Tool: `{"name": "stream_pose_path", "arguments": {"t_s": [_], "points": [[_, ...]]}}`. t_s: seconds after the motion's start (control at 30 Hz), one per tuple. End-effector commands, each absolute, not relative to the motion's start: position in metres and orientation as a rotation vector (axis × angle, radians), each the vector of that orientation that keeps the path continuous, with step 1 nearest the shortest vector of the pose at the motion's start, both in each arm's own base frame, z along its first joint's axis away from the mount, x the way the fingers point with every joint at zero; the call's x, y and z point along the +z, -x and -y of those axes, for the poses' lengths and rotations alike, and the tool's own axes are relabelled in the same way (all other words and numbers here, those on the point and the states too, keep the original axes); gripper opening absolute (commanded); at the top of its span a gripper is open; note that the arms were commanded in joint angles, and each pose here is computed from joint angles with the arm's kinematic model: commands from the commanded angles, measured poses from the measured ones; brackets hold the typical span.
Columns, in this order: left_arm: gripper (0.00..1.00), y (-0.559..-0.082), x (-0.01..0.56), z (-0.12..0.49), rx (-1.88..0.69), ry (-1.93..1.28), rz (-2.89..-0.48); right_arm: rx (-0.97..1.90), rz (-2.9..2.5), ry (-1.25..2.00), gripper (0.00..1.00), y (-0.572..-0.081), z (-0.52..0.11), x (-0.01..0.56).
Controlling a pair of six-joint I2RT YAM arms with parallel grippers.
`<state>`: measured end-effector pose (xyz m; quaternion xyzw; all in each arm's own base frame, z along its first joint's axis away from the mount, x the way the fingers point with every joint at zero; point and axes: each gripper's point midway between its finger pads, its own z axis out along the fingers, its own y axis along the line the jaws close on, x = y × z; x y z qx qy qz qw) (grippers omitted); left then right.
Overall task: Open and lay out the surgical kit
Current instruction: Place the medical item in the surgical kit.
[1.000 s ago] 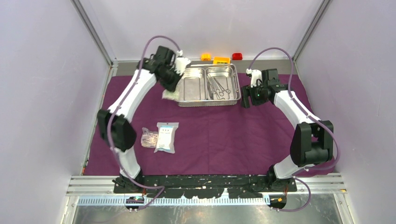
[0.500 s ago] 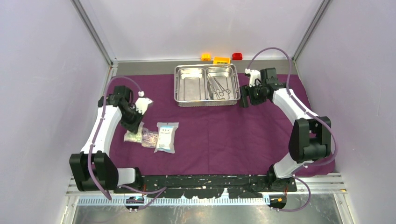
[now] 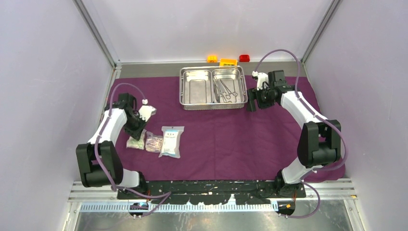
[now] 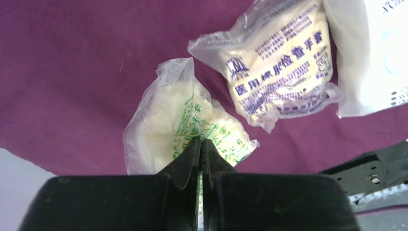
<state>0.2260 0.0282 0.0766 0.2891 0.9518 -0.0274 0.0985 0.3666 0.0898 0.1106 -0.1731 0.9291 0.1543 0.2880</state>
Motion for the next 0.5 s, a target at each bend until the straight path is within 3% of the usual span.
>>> {"name": "stream_pose_path", "arguments": {"t_s": [0.0, 0.23, 0.47], "points": [[0.02, -0.246, 0.064, -0.031, -0.059, -0.870, -2.757, 0.400, -2.408, 0.463, 0.75, -0.377, -0.090, 0.136], [0.10, -0.248, 0.040, -0.030, -0.085, -0.872, -2.781, 0.382, -2.411, 0.458, 0.75, -0.377, -0.087, 0.135], [0.29, -0.257, 0.039, -0.029, -0.074, -0.826, -2.756, 0.380, -2.417, 0.458, 0.75, -0.377, -0.087, 0.134]]}}
